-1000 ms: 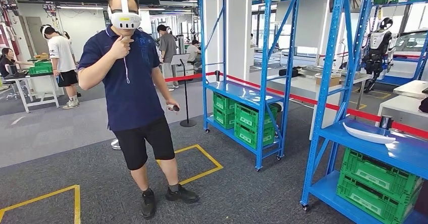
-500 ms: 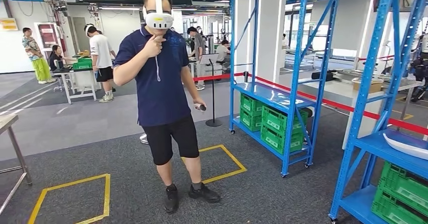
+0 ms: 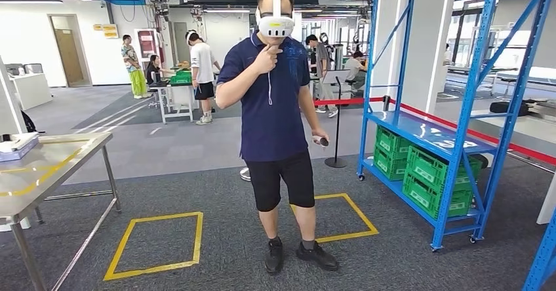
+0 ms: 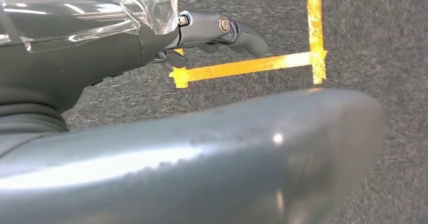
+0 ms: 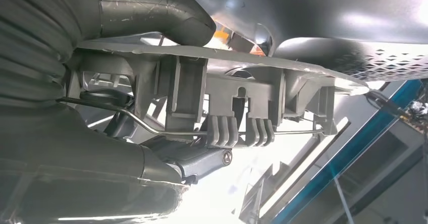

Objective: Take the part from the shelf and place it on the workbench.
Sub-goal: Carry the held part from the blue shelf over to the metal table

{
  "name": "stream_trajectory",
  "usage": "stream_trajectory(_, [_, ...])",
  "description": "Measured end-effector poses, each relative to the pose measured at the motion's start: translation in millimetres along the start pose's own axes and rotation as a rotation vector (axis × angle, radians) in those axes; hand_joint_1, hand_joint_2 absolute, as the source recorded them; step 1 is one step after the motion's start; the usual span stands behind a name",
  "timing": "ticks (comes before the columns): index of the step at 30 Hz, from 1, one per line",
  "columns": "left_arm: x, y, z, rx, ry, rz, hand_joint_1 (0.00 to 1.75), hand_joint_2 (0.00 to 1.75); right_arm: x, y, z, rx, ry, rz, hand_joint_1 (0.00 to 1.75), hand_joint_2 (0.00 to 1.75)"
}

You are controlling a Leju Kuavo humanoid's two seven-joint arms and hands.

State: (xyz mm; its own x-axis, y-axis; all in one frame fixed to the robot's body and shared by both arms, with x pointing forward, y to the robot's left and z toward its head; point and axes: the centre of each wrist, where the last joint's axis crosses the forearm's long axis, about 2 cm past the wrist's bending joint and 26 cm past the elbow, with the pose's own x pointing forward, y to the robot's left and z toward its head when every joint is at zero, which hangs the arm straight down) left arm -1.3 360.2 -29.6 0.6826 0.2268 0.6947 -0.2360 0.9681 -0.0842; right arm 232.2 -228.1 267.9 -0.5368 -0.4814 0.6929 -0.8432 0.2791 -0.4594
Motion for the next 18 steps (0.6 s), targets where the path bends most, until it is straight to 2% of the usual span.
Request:
stream_trajectory(11, [0.7,2.6,0.0,0.005,-0.001,-0.002,0.00,0.00,0.0,0.5,0.4,-0.005,-0.011,-0.002,1.75,1.75])
stream_trajectory(18, [1.7,3.9,0.6,0.011,-0.035,0.034,0.00,0.00,1.1,-0.4,1.5,-0.014,-0.010,0.006,1.75,1.75])
